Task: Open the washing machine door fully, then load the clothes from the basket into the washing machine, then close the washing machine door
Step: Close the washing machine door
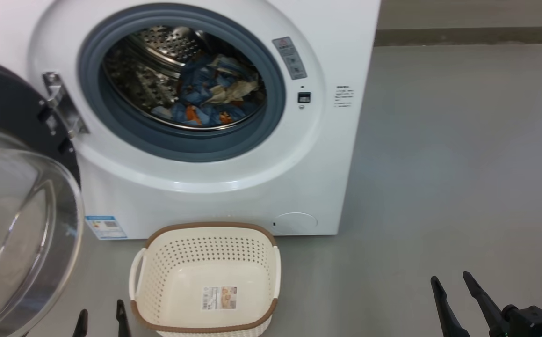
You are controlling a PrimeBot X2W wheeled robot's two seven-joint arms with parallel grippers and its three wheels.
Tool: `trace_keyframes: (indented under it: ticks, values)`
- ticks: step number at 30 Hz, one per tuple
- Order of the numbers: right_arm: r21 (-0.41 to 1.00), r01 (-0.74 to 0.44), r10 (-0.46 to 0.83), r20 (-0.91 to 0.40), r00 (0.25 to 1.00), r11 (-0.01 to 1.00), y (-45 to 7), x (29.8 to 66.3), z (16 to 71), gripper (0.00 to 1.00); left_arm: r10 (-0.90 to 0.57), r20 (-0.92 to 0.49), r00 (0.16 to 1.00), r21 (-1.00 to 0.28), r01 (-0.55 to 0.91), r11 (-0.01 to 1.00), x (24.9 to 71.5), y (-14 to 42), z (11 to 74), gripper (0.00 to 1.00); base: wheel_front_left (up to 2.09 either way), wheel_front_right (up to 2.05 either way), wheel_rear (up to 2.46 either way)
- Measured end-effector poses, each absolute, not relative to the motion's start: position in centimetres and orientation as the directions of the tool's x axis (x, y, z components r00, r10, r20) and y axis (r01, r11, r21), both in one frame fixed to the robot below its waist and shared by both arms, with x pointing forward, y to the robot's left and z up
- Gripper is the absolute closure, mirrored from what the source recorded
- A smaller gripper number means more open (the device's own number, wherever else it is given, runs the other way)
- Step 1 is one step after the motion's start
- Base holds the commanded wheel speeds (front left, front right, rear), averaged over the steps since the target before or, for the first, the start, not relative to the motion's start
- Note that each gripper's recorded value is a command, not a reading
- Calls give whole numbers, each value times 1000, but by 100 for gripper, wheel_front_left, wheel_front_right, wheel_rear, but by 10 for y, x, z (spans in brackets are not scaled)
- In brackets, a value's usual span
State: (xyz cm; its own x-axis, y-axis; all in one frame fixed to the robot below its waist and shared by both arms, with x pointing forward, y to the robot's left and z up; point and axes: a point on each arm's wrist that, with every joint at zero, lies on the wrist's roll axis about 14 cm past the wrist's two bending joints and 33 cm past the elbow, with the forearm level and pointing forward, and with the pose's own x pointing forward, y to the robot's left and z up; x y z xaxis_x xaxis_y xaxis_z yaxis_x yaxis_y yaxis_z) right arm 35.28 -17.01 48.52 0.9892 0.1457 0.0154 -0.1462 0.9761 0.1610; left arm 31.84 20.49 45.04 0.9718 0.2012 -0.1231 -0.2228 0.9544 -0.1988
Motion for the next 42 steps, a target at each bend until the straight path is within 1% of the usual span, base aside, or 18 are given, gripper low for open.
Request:
trace_keyframes:
  ticks: [8, 16, 21, 29, 35, 42]
  values:
    - [157, -247, 246, 26, 969, 956, -137, 365, 489, 0, 308, -104, 946, -196, -323, 926, 295, 235, 456, 0, 0, 0, 0]
    - [162, -365, 362, 48, 931, 917, -91, 377, 497, 0, 451, -83, 889, -188, -458, 869, 257, 276, 461, 0, 0, 0, 0]
    - [159, -444, 441, 57, 896, 882, -60, 380, 501, 0, 532, -82, 843, -197, -537, 820, 229, 295, 461, 0, 0, 0, 0]
    - [136, -579, 576, 63, 815, 804, -9, 383, 505, 0, 652, -92, 753, -210, -654, 726, 189, 320, 460, 0, 0, 0, 0]
    - [138, -616, 615, 57, 787, 776, 7, 388, 502, 0, 684, -93, 724, -208, -686, 697, 182, 327, 462, 0, 0, 0, 0]
    - [146, -623, 625, 43, 780, 768, 10, 389, 496, 0, 714, -89, 695, -214, -713, 668, 177, 334, 465, 0, 0, 0, 0]
